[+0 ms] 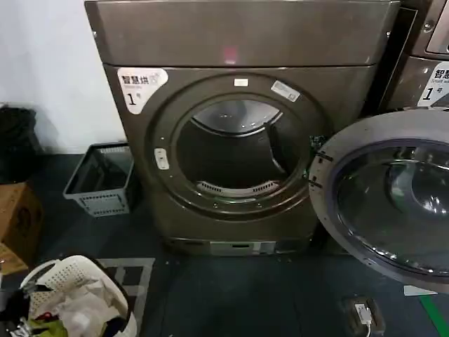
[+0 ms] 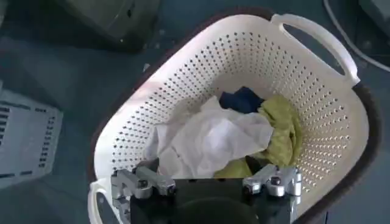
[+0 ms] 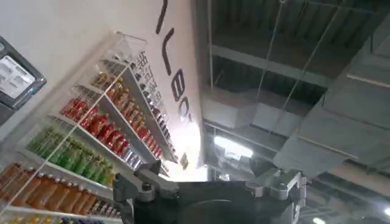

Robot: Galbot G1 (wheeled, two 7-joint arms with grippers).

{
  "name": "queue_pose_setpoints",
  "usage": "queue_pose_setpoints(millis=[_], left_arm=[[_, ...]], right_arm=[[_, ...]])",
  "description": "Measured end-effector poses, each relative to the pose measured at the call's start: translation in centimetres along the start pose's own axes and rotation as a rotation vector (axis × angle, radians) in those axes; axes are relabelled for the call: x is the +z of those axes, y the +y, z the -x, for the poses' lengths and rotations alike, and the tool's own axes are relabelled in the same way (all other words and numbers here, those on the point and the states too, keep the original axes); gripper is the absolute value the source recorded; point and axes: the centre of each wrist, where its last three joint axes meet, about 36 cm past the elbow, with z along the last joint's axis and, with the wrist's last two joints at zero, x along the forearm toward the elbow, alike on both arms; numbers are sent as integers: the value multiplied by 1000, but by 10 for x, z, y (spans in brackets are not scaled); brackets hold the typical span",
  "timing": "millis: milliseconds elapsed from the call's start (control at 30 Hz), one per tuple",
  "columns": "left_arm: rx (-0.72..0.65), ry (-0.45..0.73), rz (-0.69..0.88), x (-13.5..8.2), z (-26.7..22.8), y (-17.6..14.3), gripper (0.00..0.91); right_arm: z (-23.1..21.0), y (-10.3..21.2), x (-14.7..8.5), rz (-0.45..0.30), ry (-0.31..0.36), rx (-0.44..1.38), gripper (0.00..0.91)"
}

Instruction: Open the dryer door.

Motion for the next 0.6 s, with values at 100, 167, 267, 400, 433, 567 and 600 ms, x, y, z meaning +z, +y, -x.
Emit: queue_pose_setpoints(millis=[100,167,267,400,433,567,600], left_arm=[[3,1,-1,0,0,0,907],[10,3,0,0,-1,0,907],[21,5,3,-2,-1,0,907],[20,11,2,-3,-2,1,907],[20,13,2,-3,-2,1,907],[16,18,1,-2,-3,2,907],[15,18,1,-3,-4,2,907]], right_arm=[[0,0,0,0,0,-1,907],[0,0,0,0,-1,-1,907],[0,0,0,-1,-1,-1,907],[0,-1,-1,-2,-2,-1,907],[0,-1,-1,-2,-2,-2,907],[0,-1,-1,-2,-2,-1,907],[0,-1,-1,-2,-2,-1,907]])
